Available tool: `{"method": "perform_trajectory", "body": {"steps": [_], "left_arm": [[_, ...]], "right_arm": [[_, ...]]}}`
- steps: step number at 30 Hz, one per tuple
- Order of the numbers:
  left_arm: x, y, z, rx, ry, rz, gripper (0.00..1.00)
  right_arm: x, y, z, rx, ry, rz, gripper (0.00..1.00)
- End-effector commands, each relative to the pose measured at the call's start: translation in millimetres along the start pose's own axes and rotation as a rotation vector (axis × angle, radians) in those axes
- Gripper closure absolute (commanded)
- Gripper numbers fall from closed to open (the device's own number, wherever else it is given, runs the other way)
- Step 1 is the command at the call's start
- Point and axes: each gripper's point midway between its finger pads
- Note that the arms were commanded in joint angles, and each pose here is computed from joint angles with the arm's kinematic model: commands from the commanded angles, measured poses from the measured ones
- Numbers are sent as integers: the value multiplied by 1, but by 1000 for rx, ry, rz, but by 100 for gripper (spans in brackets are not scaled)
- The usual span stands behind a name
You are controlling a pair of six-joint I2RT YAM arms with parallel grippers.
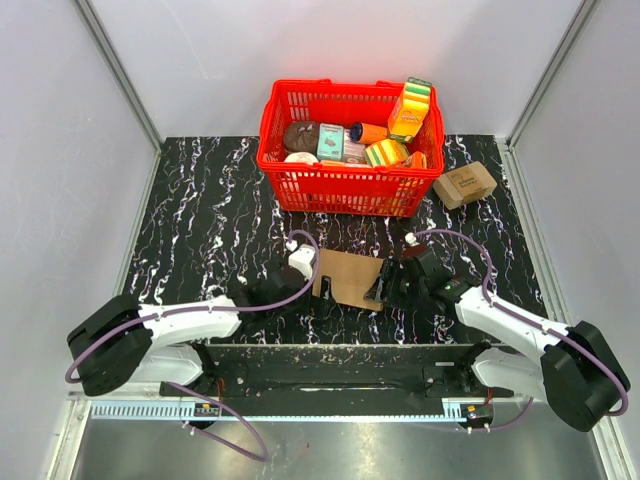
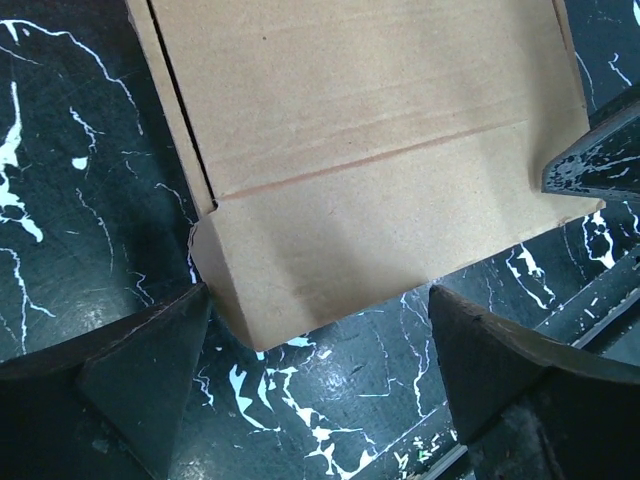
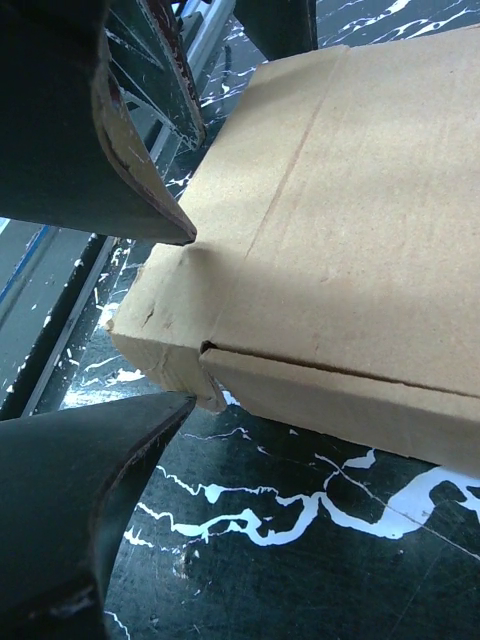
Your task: Fold the paper box
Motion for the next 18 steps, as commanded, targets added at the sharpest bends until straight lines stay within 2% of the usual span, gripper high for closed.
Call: {"method": "perform_trajectory", "body": {"steps": [1,18], "left_arm": [[-30,20,2,-43,-97,-5,6],[-30,14,-3,-30,-121,-22,14]], "right_arm": [[10,3,-1,-13,41,4,34],[6,5,-2,-10,10,-8,42]]}}
Point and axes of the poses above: each gripper's point midway between its finger pads, its own z axis out along the fingers, its own x axis along the line the jaws close on, y = z × x, and after that the axes turned 12 degrees about -z, right-handed
